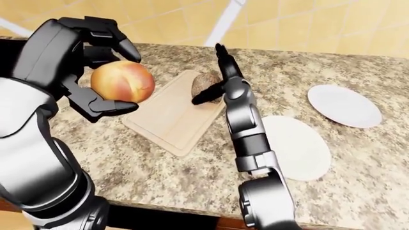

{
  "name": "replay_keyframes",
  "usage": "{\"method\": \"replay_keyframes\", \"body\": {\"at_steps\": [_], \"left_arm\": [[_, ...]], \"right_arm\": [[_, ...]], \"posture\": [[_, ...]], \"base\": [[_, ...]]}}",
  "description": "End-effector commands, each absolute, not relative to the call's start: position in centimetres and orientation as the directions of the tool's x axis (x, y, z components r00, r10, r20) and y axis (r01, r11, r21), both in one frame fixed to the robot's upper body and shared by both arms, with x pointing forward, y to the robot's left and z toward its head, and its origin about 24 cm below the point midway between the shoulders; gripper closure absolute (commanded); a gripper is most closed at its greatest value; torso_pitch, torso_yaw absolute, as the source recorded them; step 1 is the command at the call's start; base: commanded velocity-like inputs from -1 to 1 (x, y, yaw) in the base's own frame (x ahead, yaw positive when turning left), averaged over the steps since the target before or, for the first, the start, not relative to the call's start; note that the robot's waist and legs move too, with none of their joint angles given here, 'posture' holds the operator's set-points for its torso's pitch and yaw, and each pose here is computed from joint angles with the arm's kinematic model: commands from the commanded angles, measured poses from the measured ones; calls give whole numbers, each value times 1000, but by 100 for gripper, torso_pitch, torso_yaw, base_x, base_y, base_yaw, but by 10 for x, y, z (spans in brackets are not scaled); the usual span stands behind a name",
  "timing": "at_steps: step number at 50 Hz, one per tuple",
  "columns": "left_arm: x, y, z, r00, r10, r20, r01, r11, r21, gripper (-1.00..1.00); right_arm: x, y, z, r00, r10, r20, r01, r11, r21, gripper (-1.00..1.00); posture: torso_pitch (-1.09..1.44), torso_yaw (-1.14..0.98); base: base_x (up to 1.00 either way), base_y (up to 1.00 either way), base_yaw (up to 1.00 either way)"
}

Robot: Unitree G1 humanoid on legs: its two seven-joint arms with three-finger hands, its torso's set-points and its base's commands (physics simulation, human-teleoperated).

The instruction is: Place all breads on the cutting board.

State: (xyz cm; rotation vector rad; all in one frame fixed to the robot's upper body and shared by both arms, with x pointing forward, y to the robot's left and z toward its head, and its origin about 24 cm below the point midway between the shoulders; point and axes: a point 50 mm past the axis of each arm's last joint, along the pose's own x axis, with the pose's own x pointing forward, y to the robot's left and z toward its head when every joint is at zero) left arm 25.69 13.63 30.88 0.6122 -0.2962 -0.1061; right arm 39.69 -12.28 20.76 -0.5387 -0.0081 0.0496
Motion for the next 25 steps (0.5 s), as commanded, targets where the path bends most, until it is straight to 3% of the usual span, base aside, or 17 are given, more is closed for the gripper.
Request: {"method": "replay_keyframes", "body": {"at_steps": [1, 10, 25], "left_arm": [[255, 132, 318, 936, -191, 296, -22, 807, 590, 100], [292, 116, 310, 947, -220, 236, 36, 797, 603, 100], [364, 102, 265, 970, -209, 121, 96, 795, 599, 100]], "right_arm": [[392, -121, 243, 991, 59, 116, 8, 864, -504, -100], [384, -131, 267, 983, 20, 184, 69, 883, -464, -100], [382, -132, 269, 981, 18, 192, 72, 888, -454, -100]], "posture": [[0, 0], [0, 0], [0, 0]], "base": [[0, 0, 0], [0, 0, 0], [0, 0, 0]]}}
